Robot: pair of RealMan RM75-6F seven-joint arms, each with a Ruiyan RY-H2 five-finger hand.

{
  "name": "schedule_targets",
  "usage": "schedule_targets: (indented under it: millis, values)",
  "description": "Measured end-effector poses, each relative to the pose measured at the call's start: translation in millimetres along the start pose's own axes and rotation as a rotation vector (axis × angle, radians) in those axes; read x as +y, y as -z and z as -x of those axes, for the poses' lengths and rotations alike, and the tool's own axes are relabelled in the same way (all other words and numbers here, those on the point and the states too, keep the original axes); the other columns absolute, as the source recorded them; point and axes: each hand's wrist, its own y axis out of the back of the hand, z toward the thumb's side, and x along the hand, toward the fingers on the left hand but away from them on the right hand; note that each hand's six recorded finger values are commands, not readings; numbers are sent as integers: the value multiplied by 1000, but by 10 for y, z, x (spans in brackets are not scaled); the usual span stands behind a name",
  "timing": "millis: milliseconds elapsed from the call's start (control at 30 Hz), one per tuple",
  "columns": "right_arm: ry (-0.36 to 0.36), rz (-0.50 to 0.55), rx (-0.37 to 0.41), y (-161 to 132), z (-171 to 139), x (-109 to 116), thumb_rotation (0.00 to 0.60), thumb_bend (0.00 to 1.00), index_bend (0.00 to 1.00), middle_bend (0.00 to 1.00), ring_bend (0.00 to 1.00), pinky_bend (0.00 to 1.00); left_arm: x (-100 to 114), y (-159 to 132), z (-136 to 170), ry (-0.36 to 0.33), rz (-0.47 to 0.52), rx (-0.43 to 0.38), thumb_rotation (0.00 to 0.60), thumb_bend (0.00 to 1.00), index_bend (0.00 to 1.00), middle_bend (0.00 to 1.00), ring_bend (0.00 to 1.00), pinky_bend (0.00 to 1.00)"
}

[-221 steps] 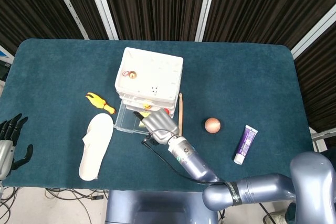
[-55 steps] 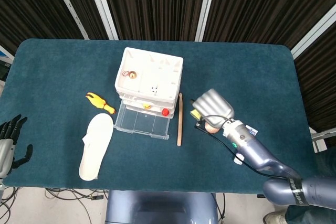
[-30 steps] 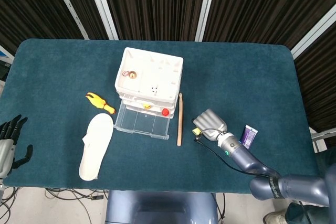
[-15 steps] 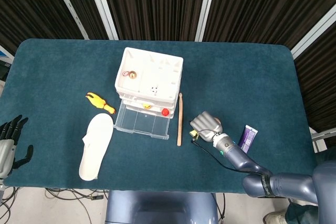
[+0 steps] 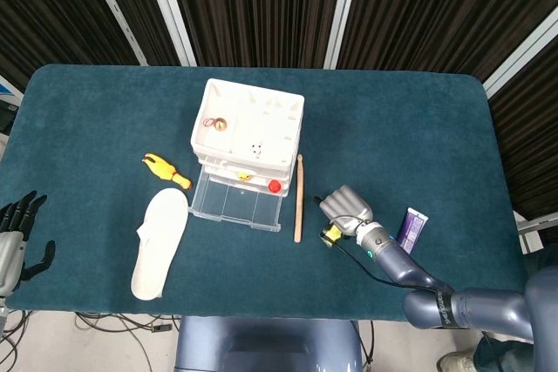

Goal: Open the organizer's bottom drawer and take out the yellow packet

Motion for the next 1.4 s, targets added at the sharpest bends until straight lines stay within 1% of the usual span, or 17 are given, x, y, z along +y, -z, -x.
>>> schedule_targets:
  millis: [133, 233, 300, 367, 467, 533, 600, 633, 667, 700, 767, 833, 1000, 1100, 1133, 1233, 1400]
  values:
    - [18, 16, -19, 75, -87, 121, 600, 174, 233, 997, 1000, 1000, 3, -2, -1, -3, -1, -1, 600, 466, 31, 0, 0, 0]
    - [38, 29, -36, 162, -184, 238, 600, 174, 262, 965, 991, 1000, 6, -3, 1, -5, 0, -2, 600, 466, 30, 0, 0, 0]
    - [49, 43, -49, 232, -262, 313, 600, 174, 272, 897, 967, 998, 6, -7, 1, -4, 0, -3, 600, 466, 30, 0, 0, 0]
    - [65, 66, -71, 339, -373, 411, 600, 174, 275, 814, 921, 977, 3, -11, 1, -3, -3, -6, 600, 466, 30, 0, 0, 0]
    - [105, 114, -118, 543, -574, 559, 600, 175, 266, 647, 803, 872, -1, -17, -1, -2, -3, -7, 600, 466, 31, 0, 0, 0]
    - [150, 150, -161, 699, -728, 649, 600, 174, 255, 533, 707, 732, -3, -19, 1, -2, -4, -8, 600, 466, 30, 0, 0, 0]
    - [192, 176, -194, 801, -851, 698, 600, 174, 242, 395, 564, 533, -8, -21, 4, -1, -4, -8, 600, 466, 30, 0, 0, 0]
    - [221, 190, -217, 866, -938, 719, 600, 174, 237, 354, 518, 478, -8, -23, 4, -1, -5, -9, 600, 466, 31, 0, 0, 0]
    - [242, 195, -236, 917, -1008, 731, 600, 174, 222, 293, 450, 398, -9, -25, 4, -2, -6, -9, 600, 466, 30, 0, 0, 0]
    - [261, 196, -255, 968, -1080, 738, 600, 174, 204, 248, 400, 348, -9, -27, 4, -3, -7, -9, 600, 466, 30, 0, 0, 0]
    - [301, 185, -301, 1075, -1246, 738, 600, 173, 180, 196, 342, 309, -9, -30, 5, -4, -8, -10, 600, 466, 30, 0, 0, 0]
    - [333, 168, -348, 1164, -1395, 719, 600, 170, 167, 167, 307, 295, -7, -32, 6, -7, -10, -9, 600, 466, 31, 0, 0, 0]
    - [408, 128, -454, 1277, -1724, 599, 600, 143, 140, 156, 285, 275, -12, -44, 10, -11, -19, -14, 600, 465, 31, 0, 0, 0]
    - [443, 117, -512, 1274, -1933, 436, 600, 119, 119, 132, 259, 259, -2, -52, 12, -21, -22, -18, 600, 466, 30, 0, 0, 0]
    - [447, 115, -530, 1257, -2010, 350, 600, 116, 114, 126, 254, 258, 6, -52, 12, -26, -23, -19, 600, 465, 30, 0, 0, 0]
    - [427, 110, -553, 1184, -2154, 115, 600, 115, 106, 117, 248, 251, 32, -47, 6, -42, -45, -24, 600, 465, 30, 0, 0, 0]
    - [425, 113, -552, 1016, -2296, -161, 600, 115, 94, 103, 239, 247, 105, -87, 4, -92, -62, -55, 600, 466, 30, 0, 0, 0]
